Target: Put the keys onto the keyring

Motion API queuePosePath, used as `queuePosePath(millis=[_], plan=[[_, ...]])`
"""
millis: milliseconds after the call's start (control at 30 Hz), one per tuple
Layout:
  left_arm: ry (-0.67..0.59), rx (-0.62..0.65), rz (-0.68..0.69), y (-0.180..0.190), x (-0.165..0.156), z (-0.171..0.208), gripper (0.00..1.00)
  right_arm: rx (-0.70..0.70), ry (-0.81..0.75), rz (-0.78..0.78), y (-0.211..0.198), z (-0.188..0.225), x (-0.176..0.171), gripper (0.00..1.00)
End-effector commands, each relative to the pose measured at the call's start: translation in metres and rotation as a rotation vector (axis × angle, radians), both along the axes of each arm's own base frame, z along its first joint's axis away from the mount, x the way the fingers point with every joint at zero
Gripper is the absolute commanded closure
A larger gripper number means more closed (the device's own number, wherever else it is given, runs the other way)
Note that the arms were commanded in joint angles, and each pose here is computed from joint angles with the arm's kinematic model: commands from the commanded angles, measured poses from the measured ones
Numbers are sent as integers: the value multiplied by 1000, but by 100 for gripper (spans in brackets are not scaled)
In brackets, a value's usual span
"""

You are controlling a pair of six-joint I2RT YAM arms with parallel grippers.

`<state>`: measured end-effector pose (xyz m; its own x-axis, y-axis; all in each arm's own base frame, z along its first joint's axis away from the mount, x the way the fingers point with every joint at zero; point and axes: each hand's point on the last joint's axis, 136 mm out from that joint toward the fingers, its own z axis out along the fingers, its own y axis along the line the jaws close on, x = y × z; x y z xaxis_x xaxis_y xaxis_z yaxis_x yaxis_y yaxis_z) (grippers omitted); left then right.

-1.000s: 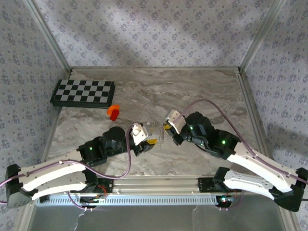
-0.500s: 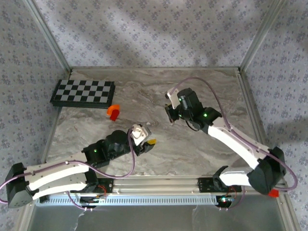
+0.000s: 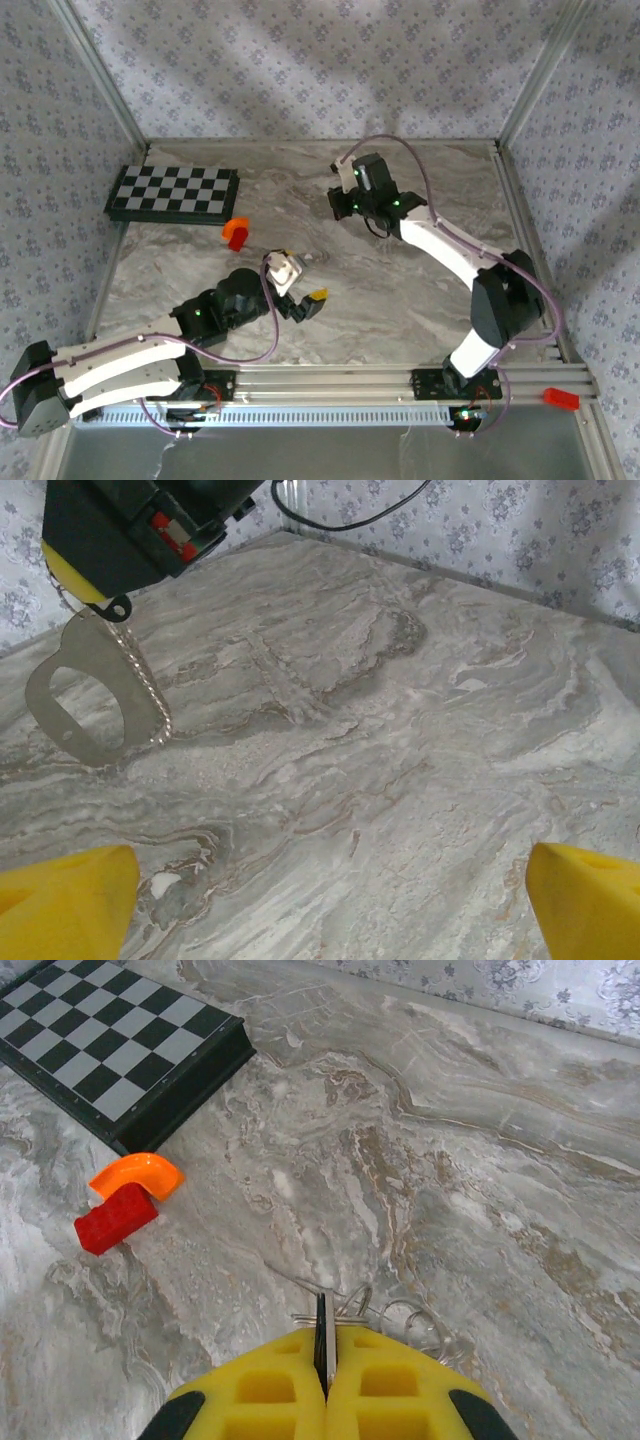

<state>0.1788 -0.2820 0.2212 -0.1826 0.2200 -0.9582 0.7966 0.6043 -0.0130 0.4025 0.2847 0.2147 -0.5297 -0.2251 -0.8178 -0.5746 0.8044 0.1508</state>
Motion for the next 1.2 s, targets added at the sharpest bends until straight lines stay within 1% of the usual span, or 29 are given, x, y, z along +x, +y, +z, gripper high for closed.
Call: queuePosePath(millis=[0,167,267,300,433,633,867,1167], plan=[[-12,-45,26,0,6,8,1,63,-12,15,11,11,6,100],[-14,-54,34,2,7,6,1,86,55,28,15,-14,-8,100],[-15,-58,36,3,8,6,1,84,69,33,16,-21,-21,100],[-18,-60,36,3,8,7,1,71,94,32,13,-33,-29,100],[-22,-67,36,5,8,8,1,60,132,39,9,-48,-48,100],[-22,-84,47,9,10,9,1,52,166,47,-2,-59,-78,100],[-10,-90,46,9,9,7,1,5,247,38,-22,-91,-114,100],[-19,-87,50,9,12,11,1,-14,318,19,-41,-115,-140,100]])
